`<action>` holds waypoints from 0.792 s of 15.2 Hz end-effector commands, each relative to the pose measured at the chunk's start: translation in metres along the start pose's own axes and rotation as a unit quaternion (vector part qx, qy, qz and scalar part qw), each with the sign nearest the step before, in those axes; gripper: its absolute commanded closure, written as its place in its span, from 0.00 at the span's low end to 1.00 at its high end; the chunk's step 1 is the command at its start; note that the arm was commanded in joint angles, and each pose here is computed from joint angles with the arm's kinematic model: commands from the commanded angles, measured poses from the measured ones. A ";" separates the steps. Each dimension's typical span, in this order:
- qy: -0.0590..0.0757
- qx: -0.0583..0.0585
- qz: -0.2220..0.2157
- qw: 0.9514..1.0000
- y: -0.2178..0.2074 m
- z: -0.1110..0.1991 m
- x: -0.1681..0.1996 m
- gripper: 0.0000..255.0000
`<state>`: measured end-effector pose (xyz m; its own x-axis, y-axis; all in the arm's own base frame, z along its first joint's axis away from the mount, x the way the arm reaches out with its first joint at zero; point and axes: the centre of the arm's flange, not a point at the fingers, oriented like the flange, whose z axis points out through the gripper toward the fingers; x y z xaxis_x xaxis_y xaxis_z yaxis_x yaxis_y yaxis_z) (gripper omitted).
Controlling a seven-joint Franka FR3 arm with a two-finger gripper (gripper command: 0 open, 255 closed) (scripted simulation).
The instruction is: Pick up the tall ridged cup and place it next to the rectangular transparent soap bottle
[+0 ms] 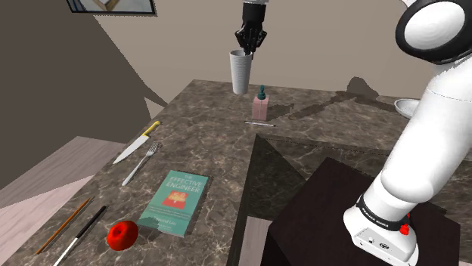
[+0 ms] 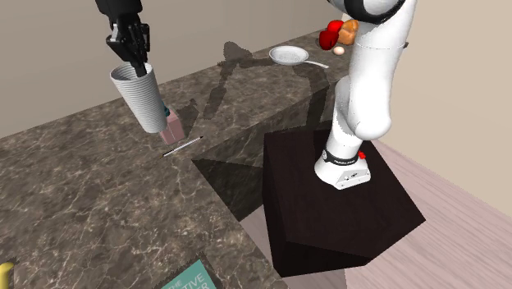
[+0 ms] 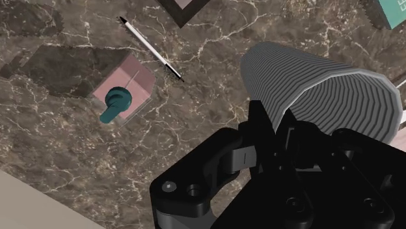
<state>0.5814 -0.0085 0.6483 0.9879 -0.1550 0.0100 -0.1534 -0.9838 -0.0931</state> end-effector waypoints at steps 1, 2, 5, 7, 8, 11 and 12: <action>0.000 0.000 -0.001 1.000 0.019 -0.004 0.021 1.00; 0.000 0.000 -0.001 1.000 0.029 -0.005 0.030 1.00; 0.000 0.000 -0.001 1.000 0.060 -0.008 0.056 1.00; 0.000 0.000 -0.001 1.000 0.060 0.003 0.056 1.00; 0.000 0.000 -0.001 1.000 0.061 0.008 0.056 1.00; 0.000 0.000 -0.001 1.000 0.062 0.024 0.056 1.00; 0.000 0.000 -0.001 1.000 0.063 0.029 0.056 1.00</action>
<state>0.6284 -0.0767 0.6188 0.9880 -0.1538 0.0098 -0.1523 -0.9840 -0.0924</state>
